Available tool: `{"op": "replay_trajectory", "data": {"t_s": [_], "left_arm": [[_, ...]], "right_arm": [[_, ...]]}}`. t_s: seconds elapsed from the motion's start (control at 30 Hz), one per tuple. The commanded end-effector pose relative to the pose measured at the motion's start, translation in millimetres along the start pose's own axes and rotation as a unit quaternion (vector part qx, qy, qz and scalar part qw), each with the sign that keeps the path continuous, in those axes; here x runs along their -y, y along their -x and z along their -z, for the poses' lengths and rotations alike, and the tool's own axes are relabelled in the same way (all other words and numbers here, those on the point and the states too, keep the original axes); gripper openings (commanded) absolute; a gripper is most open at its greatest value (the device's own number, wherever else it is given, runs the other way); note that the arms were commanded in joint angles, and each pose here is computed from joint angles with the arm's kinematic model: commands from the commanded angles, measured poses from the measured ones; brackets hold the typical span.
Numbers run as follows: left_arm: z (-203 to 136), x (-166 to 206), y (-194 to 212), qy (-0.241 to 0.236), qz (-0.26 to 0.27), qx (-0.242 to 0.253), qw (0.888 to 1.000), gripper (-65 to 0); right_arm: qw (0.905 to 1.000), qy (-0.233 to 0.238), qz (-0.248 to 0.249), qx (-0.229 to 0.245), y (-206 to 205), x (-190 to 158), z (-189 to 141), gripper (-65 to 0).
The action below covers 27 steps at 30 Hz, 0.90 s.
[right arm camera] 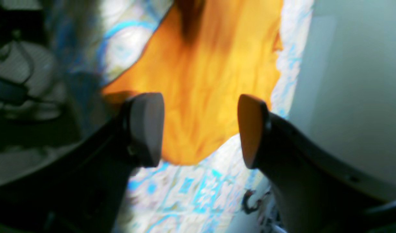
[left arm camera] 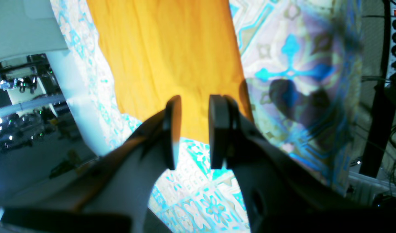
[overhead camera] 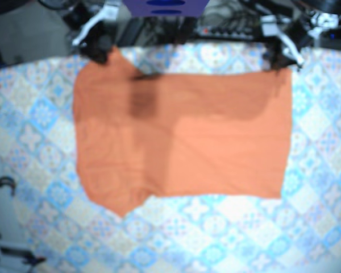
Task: Fold the T-shirt properly
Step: 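Lower both grippers onto the shirt's shoulder corners and grasp them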
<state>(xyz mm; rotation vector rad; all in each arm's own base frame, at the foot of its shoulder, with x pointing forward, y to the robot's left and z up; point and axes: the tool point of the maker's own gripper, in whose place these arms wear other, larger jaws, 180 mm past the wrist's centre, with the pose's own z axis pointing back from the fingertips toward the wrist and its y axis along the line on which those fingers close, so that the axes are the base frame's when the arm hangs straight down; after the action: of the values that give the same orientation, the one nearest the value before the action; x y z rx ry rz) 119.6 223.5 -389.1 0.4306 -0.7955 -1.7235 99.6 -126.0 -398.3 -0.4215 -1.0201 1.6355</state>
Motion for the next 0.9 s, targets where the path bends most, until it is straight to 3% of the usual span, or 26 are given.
{"op": "replay_trajectory", "data": {"t_s": [0.0, 0.2, 0.63, 0.87], "left_arm": [[-1, -5, -2, -0.01, 0.001, 0.006, 1.0, -49.8], [-1, -5, -1, -0.012, -0.005, 0.001, 1.0, -49.8], [-1, -2, -4, -0.015, -0.018, -0.002, 1.0, -49.7], [-1, -2, 4, -0.015, -0.018, -0.024, 0.999, -49.7]], "right_arm": [[0.9999, 0.01, -0.004, 0.002, 0, 5, -2, -29.7], [0.9994, -0.026, 0.024, -0.004, 7, -27, -3, -29.7], [0.9993, 0.02, -0.006, -0.029, 50, 9, 25, -29.7], [0.9978, 0.011, 0.012, -0.065, 74, -3, 26, -29.7]]}}
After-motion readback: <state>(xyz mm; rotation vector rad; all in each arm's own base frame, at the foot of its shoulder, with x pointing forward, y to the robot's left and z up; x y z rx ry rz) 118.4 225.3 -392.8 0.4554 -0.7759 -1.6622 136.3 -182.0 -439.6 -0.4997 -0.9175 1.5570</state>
